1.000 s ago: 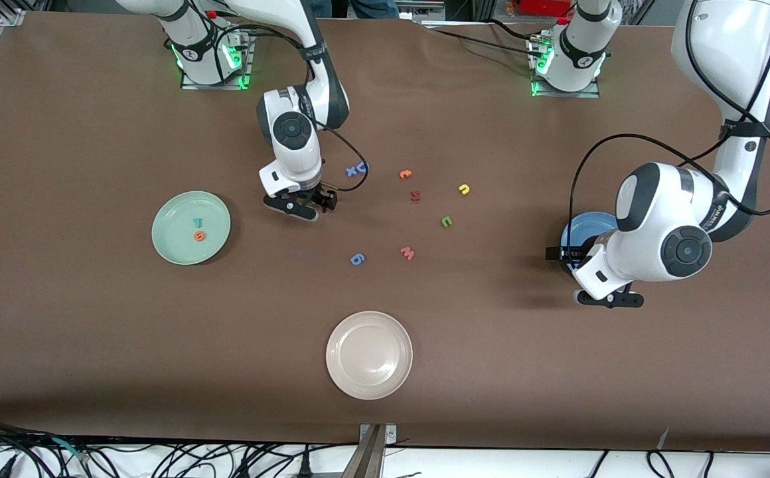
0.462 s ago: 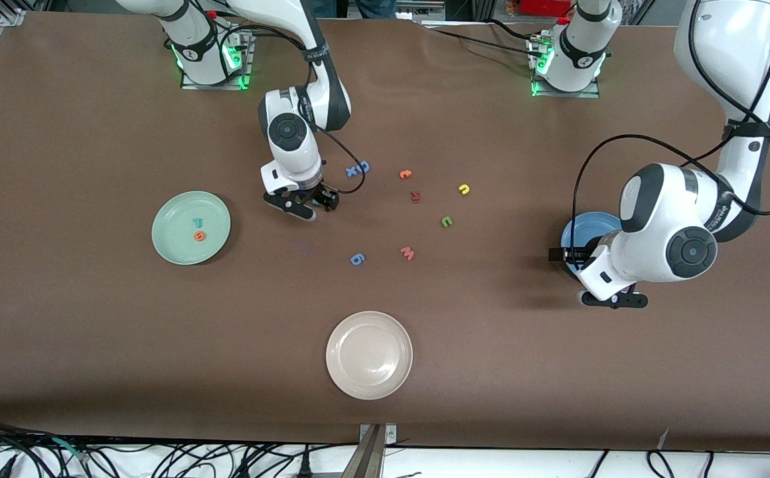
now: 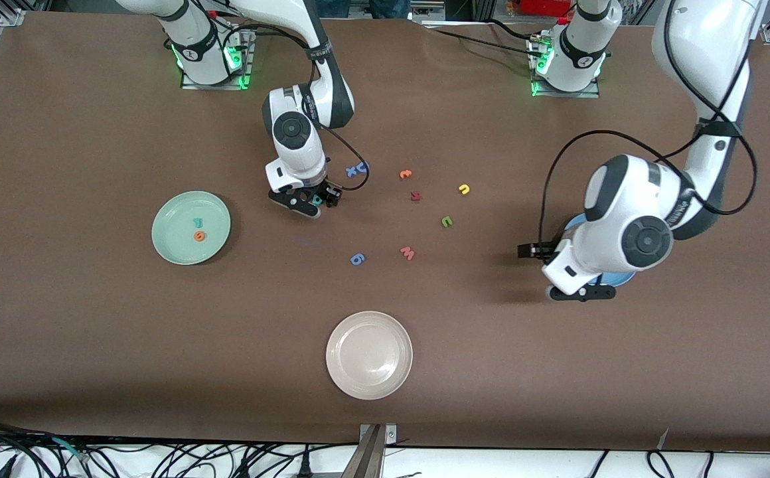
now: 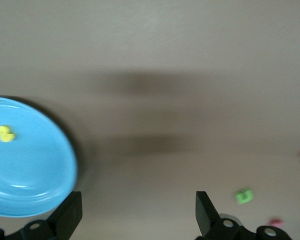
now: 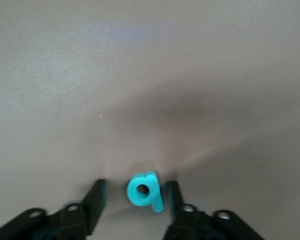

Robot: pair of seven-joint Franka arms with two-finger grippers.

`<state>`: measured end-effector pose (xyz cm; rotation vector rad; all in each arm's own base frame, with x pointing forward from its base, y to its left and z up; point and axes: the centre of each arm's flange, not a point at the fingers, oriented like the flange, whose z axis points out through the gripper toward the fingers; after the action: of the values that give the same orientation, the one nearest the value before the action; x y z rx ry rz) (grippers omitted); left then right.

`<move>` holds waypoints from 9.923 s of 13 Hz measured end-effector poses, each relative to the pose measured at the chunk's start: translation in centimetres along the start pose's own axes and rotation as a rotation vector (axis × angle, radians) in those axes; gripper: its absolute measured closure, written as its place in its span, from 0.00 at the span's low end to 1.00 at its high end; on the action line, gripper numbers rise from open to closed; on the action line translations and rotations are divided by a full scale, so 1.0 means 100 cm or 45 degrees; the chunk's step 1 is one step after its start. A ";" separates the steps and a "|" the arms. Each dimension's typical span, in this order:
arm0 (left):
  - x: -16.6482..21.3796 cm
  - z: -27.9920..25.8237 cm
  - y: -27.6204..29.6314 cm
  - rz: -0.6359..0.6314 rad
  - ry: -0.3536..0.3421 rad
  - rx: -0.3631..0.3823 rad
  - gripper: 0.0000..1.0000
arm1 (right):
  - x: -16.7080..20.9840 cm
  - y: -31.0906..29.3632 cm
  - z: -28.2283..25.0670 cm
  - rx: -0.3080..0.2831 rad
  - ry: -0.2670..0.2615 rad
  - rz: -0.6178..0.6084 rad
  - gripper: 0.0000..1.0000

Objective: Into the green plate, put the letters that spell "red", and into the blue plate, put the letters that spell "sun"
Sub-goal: 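Grasp the cyan q with the right gripper while the left gripper withdraws, then carry the cyan q to the green plate while the left gripper reaches the green u, then release the q on the green plate while the left gripper grasps the u, then carry the green u to the blue plate while the right gripper retracts, then reach the left gripper back to the yellow c among the letters, then lower the left gripper and grasp the yellow c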

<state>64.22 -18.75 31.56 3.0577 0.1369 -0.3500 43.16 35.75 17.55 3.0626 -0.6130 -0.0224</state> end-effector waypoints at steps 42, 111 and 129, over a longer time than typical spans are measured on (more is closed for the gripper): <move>-0.147 0.192 0.153 -0.374 0.349 -0.070 0.62 | 0.293 0.216 -0.256 0.147 -0.401 -0.775 0.00; -0.209 0.209 0.095 -0.487 0.282 -0.029 0.21 | 0.242 0.312 -0.418 0.016 -0.021 -0.521 0.00; -0.217 0.210 0.100 -0.503 0.347 -0.048 0.49 | 0.242 0.312 -0.418 0.015 -0.021 -0.521 0.00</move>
<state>39.46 -31.97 16.57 3.0083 0.7549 0.0579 54.22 -1.78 59.72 3.1413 0.0218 -0.0499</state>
